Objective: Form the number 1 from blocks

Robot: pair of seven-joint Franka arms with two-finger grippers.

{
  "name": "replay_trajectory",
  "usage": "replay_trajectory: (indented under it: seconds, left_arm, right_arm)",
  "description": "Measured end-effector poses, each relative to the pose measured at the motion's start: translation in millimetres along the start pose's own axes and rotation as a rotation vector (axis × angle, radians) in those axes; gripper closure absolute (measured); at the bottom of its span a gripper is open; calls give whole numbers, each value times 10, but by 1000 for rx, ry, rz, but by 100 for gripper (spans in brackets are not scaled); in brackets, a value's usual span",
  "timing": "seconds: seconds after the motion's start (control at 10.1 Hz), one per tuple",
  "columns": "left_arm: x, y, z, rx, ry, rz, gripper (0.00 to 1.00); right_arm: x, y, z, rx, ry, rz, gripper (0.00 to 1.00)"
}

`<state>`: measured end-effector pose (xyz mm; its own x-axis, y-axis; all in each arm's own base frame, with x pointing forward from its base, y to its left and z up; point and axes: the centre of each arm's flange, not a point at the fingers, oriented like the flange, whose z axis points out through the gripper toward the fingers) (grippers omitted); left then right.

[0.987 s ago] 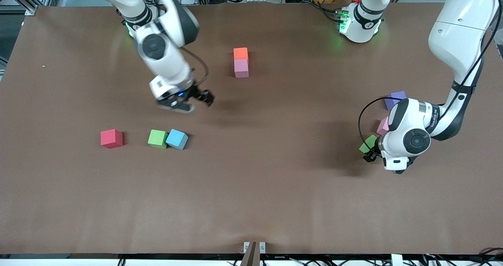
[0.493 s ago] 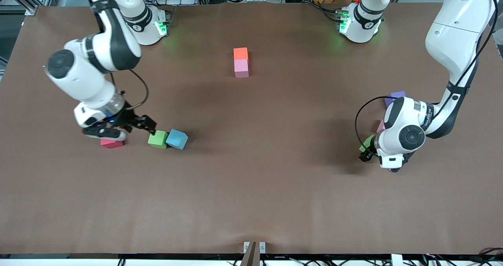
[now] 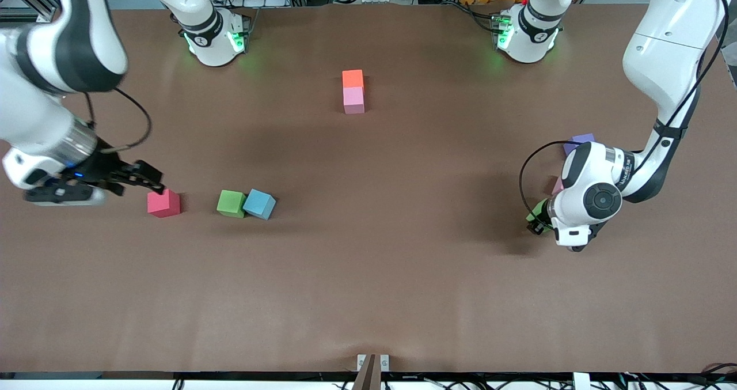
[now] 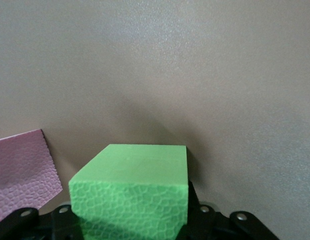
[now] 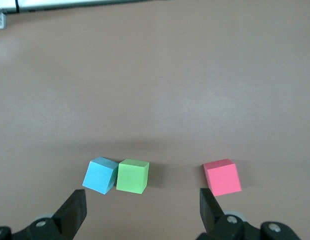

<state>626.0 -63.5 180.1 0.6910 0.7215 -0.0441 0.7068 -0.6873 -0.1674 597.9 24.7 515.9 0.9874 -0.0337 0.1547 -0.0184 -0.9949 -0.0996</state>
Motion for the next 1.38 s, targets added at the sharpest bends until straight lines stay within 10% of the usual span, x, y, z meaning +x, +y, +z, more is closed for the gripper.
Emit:
replay_trajectory:
  seconds: [0.39,1.38]
  left_arm:
    - [-211,220,-232,-38,28,60,34]
    - [-3009,1357,-681,-103,74,282,35]
  right_arm:
    - [-36,132,-514,-63,5,-33,0]
    - [113,695,-153,-92,-116,52,0]
